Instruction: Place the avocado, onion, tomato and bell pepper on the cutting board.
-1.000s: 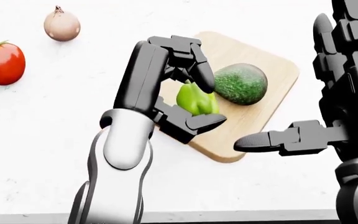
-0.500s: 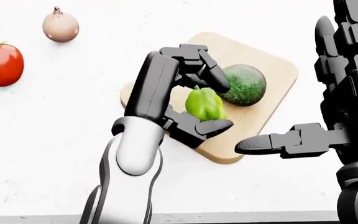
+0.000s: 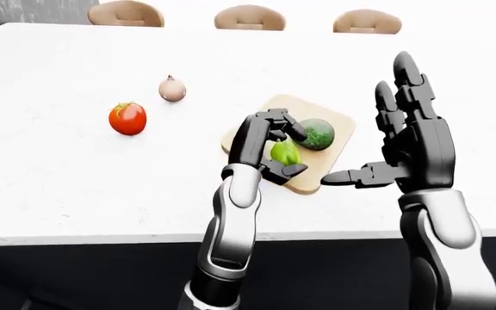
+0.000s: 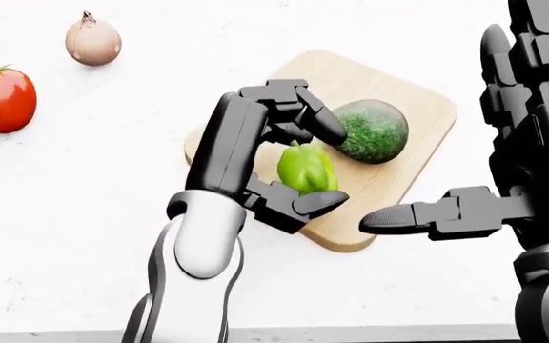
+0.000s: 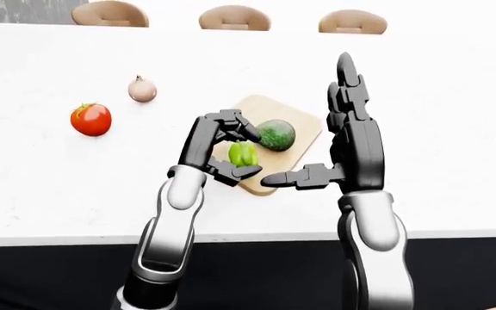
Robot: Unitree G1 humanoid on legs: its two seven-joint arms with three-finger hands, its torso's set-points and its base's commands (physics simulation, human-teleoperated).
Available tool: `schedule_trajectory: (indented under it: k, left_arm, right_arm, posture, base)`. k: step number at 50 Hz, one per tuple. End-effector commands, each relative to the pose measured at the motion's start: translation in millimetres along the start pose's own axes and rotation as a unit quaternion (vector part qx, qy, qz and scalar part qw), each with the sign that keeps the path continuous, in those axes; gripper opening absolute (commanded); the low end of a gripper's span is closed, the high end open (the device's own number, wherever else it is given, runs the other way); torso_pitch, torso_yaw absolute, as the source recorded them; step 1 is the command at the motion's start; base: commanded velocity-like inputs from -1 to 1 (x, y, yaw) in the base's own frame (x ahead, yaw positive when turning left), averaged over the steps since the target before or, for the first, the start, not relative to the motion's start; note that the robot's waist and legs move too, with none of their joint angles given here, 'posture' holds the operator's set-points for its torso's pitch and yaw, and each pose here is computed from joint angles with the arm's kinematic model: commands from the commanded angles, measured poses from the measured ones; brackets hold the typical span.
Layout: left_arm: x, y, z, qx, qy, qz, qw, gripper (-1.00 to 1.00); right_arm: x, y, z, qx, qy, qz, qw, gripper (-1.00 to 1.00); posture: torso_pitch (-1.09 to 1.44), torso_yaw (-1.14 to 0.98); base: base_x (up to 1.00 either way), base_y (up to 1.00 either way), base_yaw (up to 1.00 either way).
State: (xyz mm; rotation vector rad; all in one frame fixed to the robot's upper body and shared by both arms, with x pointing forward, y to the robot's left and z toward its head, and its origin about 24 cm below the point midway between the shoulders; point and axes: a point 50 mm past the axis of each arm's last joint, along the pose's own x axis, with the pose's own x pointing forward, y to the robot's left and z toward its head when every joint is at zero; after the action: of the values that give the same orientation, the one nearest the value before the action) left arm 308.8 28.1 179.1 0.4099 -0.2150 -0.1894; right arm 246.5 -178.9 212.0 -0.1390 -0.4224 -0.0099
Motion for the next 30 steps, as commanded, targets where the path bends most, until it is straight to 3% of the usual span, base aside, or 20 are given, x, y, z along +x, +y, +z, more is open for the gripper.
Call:
schedule_trajectory:
  k: [1, 2, 3, 21, 23, 25, 30]
  left_arm:
    - [-0.3, 5.8, 20.9, -0.003, -0.049, 0.014, 0.9987, -0.38]
    - [-1.8, 5.4, 18.4, -0.002, -0.044, 0.012, 0.9989, -0.22]
    - [-2.3, 4.9, 17.7, -0.002, -0.043, 0.012, 0.9990, -0.19]
    - [-2.1, 3.7, 17.4, 0.001, -0.040, 0.012, 0.9991, -0.06]
    - [-1.8, 3.9, 18.0, 0.001, -0.041, 0.012, 0.9991, 0.01]
    - [-1.8, 4.3, 18.9, 0.001, -0.042, 0.012, 0.9990, 0.21]
    - [-2.1, 4.6, 19.3, 0.001, -0.042, 0.012, 0.9990, 0.29]
  right_arm:
    - [-0.1, -1.5, 15.4, -0.005, -0.041, -0.003, 0.9991, 1.00]
    - [-0.7, 0.1, 14.7, -0.005, -0.040, -0.003, 0.9992, 1.00]
    - [-1.0, 0.5, 14.2, -0.006, -0.039, -0.003, 0.9992, 1.00]
    - [1.0, 0.3, 10.3, -0.003, -0.038, -0.002, 0.9993, 1.00]
    - [1.7, 0.1, 10.7, -0.003, -0.038, -0.002, 0.9993, 1.00]
    - [2.4, 0.5, 11.6, -0.004, -0.038, -0.001, 0.9993, 1.00]
    - [2.6, 1.0, 11.2, -0.004, -0.038, -0.001, 0.9993, 1.00]
  posture:
    - [0.00, 0.00]
    - [0.00, 0.00]
    - [0.00, 0.00]
    - [0.00, 0.00]
    - [0.00, 0.00]
    - [0.00, 0.00]
    - [0.00, 0.00]
  base:
    - [0.00, 0.00, 0.00]
    - [0.00, 0.00, 0.00]
    - [0.00, 0.00, 0.00]
    - [0.00, 0.00, 0.00]
    - [0.00, 0.00, 0.00]
    - [0.00, 0.00, 0.00]
    - [0.00, 0.00, 0.00]
